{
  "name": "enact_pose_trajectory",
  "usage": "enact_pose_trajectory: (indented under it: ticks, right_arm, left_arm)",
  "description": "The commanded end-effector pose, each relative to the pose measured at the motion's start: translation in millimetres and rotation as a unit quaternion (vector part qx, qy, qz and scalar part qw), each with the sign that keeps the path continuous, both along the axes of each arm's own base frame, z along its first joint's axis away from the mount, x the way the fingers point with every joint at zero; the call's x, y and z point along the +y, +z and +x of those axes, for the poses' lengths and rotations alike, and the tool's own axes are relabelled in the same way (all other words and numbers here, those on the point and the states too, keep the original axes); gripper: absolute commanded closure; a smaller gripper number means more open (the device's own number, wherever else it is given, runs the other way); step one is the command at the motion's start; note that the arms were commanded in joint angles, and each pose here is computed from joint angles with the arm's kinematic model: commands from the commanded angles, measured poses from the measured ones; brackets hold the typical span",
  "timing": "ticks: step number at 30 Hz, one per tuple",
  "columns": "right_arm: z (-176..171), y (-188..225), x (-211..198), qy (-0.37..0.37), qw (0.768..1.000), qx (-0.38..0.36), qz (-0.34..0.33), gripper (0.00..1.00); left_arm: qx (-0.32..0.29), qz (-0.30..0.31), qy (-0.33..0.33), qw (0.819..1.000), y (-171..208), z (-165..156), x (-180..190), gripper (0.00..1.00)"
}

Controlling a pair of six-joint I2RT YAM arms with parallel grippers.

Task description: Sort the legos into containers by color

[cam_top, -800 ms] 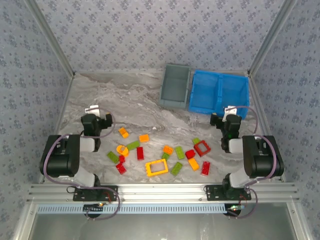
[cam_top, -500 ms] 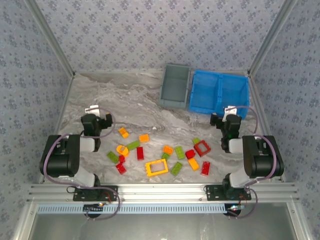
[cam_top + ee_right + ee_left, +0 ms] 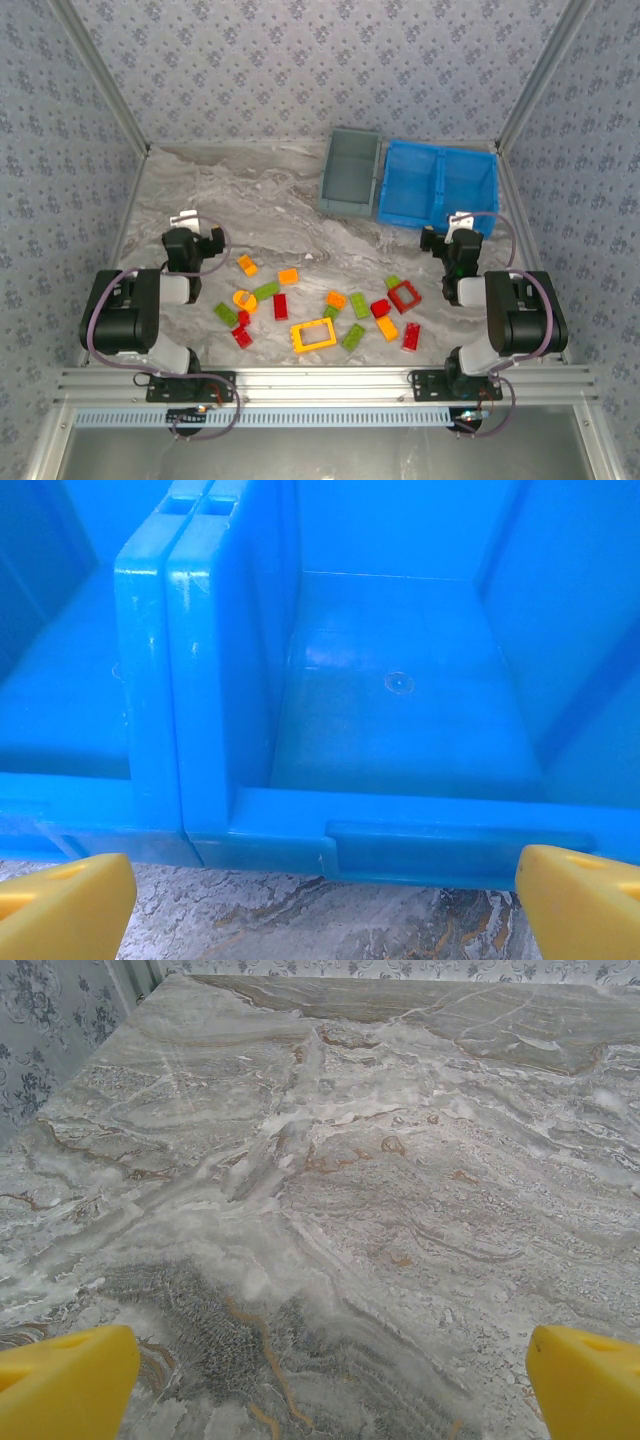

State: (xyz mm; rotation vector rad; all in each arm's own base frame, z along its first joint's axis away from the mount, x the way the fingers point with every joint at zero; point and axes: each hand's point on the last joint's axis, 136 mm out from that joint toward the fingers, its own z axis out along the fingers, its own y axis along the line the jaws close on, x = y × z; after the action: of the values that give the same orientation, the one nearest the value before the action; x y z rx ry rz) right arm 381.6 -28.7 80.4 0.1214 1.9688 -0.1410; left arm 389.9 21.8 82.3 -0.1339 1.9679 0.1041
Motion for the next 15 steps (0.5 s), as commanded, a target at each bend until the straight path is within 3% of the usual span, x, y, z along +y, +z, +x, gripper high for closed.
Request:
enact_pose_trajectory:
  ticks: [1,3,5,8,10,11,13,14,15]
  right_arm:
    - [5,5,-2,0.001,1.000,-0.006,-0.006,0.00]
    - [5,17,-8,-0.019,1.000,-0.001,-0.011,0.00]
    - [1,56,-16,-0.049,0.999,0.011,-0.005,0.00]
    - [-9,147,-12,-0.066,0.997,-0.042,0.024,0.00]
    - [-17,199,-5,-0.075,0.990,-0.069,0.099,0.00]
    - [-19,210,-3,-0.085,0.984,-0.062,0.146,0.00]
    - [-27,204,4,-0.106,0.965,0.002,0.239,0.00]
    - [-22,204,16,-0.073,0.965,0.020,0.251,0.00]
    - [-15,203,32,-0.029,0.966,0.044,0.251,0.00]
  left_arm:
    - [-0.020,0.005,-0.013,1.000,20,6,-3,0.01]
    - [-0.012,0.024,-0.014,1.000,49,0,-9,0.01]
    - [-0.049,0.034,-0.034,0.998,99,-5,-24,0.00]
    - [-0.139,0.047,-0.067,0.987,194,-28,-56,0.01]
    - [-0.195,0.032,-0.096,0.976,256,-49,-81,0.01]
    - [-0.199,-0.021,-0.075,0.977,271,-57,-80,0.01]
    - [-0.106,-0.193,0.066,0.973,256,-84,-45,0.01]
    - [-0.081,-0.222,0.083,0.968,249,-91,-41,0.01]
    - [-0.067,-0.247,0.026,0.966,251,-88,-58,0.01]
